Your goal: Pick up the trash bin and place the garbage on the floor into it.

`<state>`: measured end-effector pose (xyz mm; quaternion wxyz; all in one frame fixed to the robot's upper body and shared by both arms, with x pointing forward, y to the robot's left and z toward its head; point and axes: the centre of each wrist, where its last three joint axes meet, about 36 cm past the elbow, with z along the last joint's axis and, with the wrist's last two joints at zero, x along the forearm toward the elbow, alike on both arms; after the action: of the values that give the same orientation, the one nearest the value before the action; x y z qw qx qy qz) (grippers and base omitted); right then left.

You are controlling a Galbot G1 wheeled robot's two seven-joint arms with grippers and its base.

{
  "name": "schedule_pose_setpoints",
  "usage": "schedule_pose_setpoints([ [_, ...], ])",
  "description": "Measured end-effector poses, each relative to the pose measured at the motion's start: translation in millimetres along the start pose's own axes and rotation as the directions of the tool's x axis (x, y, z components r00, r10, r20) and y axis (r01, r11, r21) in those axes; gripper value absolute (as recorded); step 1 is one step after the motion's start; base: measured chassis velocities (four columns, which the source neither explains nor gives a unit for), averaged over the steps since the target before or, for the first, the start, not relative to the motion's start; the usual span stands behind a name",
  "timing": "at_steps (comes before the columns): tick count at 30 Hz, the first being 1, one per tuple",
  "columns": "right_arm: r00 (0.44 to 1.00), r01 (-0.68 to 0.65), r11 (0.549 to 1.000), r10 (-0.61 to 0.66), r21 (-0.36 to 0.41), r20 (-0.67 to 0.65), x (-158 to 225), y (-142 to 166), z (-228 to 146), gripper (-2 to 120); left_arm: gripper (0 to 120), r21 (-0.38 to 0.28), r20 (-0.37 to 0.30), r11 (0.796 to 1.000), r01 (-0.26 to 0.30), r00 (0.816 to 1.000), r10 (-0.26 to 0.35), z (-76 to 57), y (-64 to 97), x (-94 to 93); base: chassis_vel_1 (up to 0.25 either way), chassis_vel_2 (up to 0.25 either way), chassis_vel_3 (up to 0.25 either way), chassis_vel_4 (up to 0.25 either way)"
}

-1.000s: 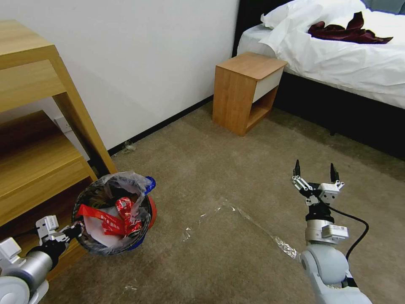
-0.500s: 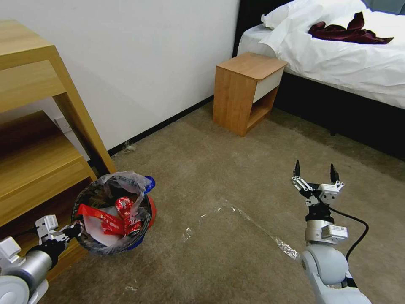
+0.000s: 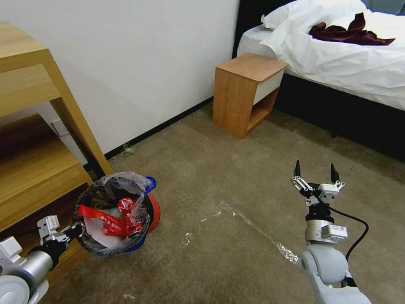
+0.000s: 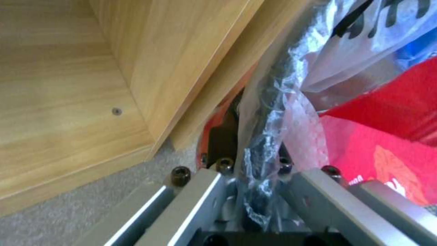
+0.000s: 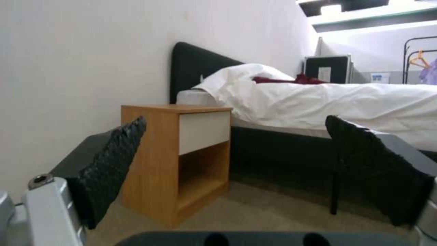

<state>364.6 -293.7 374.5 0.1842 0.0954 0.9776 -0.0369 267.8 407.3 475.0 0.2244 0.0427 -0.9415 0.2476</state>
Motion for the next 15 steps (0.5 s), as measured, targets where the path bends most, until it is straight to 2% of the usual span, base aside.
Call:
schedule_pose_setpoints([
  [7, 1.0, 0.012, 1.0, -0.011, -0.015, 0.012, 1.8, 0.4, 0.6, 100, 0, 0.0, -0.009, 1.0, -0.001, 1.0, 0.001, 2.1, -1.1, 0.8, -0.072, 0.062, 0.073, -0.048],
  [15, 1.0, 0.016, 1.0, -0.016, -0.023, 0.013, 1.5, 0.6, -0.2, 100, 0, 0.0, -0.027, 1.0, -0.002, 1.0, 0.002, 3.2, -6.4, 4.8, 0.0, 0.0, 0.0, 0.0],
])
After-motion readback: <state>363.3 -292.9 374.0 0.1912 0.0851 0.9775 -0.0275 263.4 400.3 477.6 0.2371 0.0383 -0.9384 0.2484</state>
